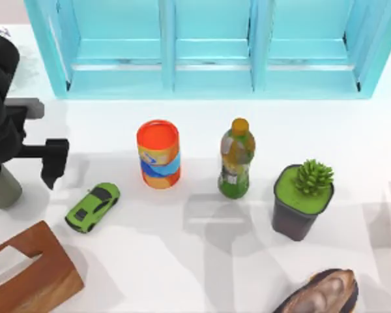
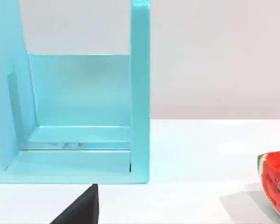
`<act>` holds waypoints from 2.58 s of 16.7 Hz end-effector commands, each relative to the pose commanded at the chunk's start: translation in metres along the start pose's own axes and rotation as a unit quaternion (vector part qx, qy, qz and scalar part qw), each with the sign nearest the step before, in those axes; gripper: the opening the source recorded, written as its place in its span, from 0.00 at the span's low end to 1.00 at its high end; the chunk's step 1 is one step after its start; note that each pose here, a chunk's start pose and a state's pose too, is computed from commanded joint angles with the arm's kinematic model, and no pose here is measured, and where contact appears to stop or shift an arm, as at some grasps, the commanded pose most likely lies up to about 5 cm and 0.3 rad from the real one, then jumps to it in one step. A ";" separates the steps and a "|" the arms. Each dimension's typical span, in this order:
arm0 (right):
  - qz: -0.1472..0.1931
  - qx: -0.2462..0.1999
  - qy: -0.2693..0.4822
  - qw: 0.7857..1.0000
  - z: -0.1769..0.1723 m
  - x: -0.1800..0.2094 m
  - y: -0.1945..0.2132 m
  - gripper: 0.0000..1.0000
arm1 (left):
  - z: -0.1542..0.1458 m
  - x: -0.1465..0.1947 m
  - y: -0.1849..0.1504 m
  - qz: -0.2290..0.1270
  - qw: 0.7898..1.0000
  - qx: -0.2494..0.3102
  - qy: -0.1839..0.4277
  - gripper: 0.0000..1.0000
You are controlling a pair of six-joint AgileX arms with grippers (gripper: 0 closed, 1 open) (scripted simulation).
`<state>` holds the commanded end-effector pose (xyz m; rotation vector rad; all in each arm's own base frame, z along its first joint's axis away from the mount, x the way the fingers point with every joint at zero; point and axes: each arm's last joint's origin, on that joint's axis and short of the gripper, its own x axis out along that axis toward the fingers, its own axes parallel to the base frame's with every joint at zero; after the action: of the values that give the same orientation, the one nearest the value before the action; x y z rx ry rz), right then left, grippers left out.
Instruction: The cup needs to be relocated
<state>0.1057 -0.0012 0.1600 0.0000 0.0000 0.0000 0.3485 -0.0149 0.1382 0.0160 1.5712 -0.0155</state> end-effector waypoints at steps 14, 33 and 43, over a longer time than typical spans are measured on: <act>0.000 0.000 0.000 1.000 0.000 0.000 0.000 1.00 | 0.000 0.000 0.000 0.000 1.000 0.000 0.000 0.17; 0.000 0.000 0.000 1.000 0.000 0.000 0.000 1.00 | 0.026 -0.028 0.105 -0.014 1.000 -0.002 0.012 0.00; 0.000 0.000 0.000 1.000 0.000 0.000 0.000 1.00 | -0.001 -0.071 0.235 -0.024 1.000 0.000 -0.003 0.00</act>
<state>0.1057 -0.0012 0.1600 0.0000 0.0000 0.0000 0.3525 0.2201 0.2095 -0.0219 1.5650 -0.0535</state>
